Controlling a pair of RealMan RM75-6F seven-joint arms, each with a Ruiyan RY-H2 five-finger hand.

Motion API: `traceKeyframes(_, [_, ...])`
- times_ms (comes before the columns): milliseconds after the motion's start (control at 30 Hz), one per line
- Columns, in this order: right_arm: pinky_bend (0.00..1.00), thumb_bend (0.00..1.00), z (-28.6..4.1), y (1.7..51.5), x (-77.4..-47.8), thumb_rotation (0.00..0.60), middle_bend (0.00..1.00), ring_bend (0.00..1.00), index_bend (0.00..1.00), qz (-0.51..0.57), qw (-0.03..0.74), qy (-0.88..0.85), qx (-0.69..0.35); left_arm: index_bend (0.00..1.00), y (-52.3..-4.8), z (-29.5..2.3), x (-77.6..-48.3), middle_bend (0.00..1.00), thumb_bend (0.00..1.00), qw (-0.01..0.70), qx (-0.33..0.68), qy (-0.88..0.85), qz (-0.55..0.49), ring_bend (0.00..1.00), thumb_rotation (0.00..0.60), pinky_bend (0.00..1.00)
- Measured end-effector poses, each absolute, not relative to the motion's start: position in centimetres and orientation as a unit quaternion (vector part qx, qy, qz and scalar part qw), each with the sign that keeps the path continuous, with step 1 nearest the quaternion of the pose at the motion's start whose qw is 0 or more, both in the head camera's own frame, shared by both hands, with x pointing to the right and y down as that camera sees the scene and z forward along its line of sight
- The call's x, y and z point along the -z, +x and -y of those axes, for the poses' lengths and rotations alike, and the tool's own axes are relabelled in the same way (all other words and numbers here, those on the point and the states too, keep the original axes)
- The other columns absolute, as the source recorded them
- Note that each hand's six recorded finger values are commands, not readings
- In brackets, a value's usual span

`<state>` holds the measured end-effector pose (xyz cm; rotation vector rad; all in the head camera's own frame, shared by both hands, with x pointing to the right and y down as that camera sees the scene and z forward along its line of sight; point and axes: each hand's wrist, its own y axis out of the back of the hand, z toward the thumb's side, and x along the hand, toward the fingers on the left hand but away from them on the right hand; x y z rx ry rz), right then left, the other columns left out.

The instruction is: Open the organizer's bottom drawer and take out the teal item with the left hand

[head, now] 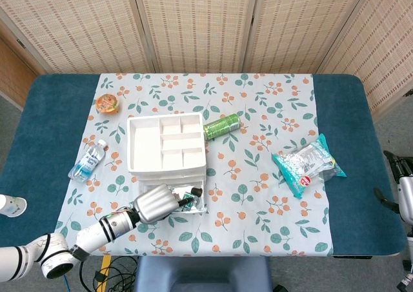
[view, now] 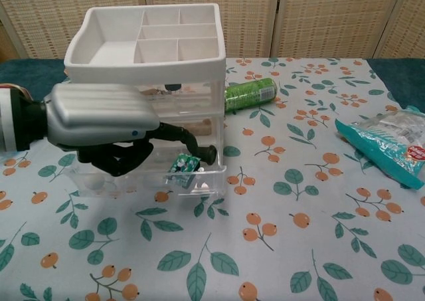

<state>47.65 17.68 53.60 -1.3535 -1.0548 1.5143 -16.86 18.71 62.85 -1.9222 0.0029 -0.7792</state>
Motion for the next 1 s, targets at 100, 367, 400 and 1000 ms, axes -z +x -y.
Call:
traceKeyframes(100, [0.18, 0.26, -17.7, 47.8, -53.6, 0.6, 0.25, 0.25, 0.12, 0.421, 0.413, -0.537, -0.603, 0.19, -16.8, -18.7, -63.1, 0.96, 0.84, 0.509, 0.326, -0.797, 0.0, 0.99, 0.6, 1.0])
traceKeyframes(367, [0.18, 0.26, -17.9, 48.0, -53.6, 0.6, 0.25, 0.25, 0.12, 0.422, 0.411, -0.536, -0.605, 0.18, -16.5, -18.8, -63.7, 0.96, 0.84, 0.505, 0.334, -0.796, 0.005, 0.99, 0.6, 1.0])
traceKeyframes(400, [0.18, 0.26, -17.9, 48.0, -53.7, 0.6, 0.25, 0.25, 0.12, 0.422, 0.41, -0.536, -0.605, 0.18, -16.5, -18.9, -63.7, 0.96, 0.84, 0.504, 0.334, -0.796, 0.005, 0.99, 0.6, 1.0])
traceKeyframes(1000, [0.18, 0.26, -17.9, 48.3, -53.9, 0.6, 0.25, 0.25, 0.12, 0.426, 0.409, -0.535, -0.604, 0.24, -16.4, -19.0, -64.3, 0.96, 0.84, 0.507, 0.352, -0.787, 0.024, 0.99, 0.6, 1.0])
